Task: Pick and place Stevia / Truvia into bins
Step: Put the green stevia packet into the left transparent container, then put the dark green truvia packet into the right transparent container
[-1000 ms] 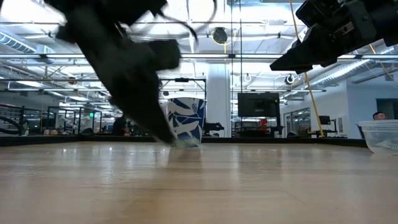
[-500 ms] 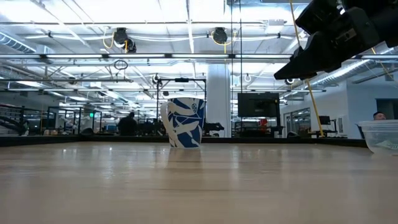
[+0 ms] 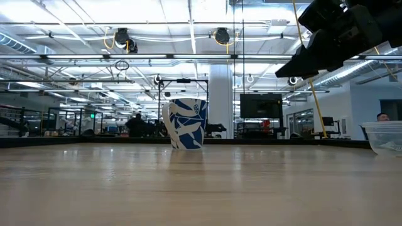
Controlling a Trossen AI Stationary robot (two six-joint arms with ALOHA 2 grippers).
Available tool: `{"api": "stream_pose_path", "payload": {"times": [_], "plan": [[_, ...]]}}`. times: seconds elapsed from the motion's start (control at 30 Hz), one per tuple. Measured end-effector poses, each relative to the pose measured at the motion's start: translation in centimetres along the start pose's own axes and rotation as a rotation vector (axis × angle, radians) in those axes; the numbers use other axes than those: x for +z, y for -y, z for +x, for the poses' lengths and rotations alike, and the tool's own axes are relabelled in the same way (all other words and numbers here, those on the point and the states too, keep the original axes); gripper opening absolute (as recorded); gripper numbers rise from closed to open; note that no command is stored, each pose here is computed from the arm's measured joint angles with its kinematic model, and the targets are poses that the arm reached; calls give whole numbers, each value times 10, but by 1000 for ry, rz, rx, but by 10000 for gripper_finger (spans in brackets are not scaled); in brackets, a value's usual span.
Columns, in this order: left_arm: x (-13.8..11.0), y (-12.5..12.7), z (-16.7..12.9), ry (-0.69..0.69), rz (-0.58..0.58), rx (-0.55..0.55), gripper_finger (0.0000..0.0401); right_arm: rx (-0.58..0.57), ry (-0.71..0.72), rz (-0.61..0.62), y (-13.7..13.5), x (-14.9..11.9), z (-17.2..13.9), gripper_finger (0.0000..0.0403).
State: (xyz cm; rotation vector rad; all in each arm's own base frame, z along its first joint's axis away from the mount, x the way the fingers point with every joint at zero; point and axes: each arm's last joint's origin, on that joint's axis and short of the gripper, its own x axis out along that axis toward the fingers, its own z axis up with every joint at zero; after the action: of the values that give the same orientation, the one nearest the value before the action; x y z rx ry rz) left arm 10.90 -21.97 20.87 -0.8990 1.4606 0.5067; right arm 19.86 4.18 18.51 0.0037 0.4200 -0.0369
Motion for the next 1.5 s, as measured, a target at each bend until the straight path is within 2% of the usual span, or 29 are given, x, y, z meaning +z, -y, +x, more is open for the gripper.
{"api": "stream_pose_path", "payload": {"times": [0.17, 0.33, 0.53, 0.87, 0.93, 1.1, 1.27, 1.37, 1.5], "plan": [[5, 2, 0, 46, 8, -19, 39, 2, 28, -28, 0, 3, 0, 73], [9, -1, 4, 57, -4, 1, 77, 1, 27, -47, 0, 3, 0, 73], [15, -7, 11, 65, -17, 36, 103, 1, 27, -47, 0, 3, 0, 73], [38, 10, 9, 41, -60, -41, 113, 1, 68, -99, -1, 6, 2, 73], [44, 15, 8, 9, -51, -69, 113, 26, 89, -96, -3, 7, 5, 73], [61, 27, 1, -53, -6, -167, 113, 186, 141, -93, -10, 10, 12, 73], [78, 36, -13, 85, 124, -316, 113, 274, 199, -139, -22, 9, 19, 83], [88, 41, -26, 206, 237, -420, 113, 298, 225, -205, -31, 12, 23, 106], [100, 47, -41, 411, 412, -499, 113, 332, 238, -248, -44, 23, 26, 143]]}}
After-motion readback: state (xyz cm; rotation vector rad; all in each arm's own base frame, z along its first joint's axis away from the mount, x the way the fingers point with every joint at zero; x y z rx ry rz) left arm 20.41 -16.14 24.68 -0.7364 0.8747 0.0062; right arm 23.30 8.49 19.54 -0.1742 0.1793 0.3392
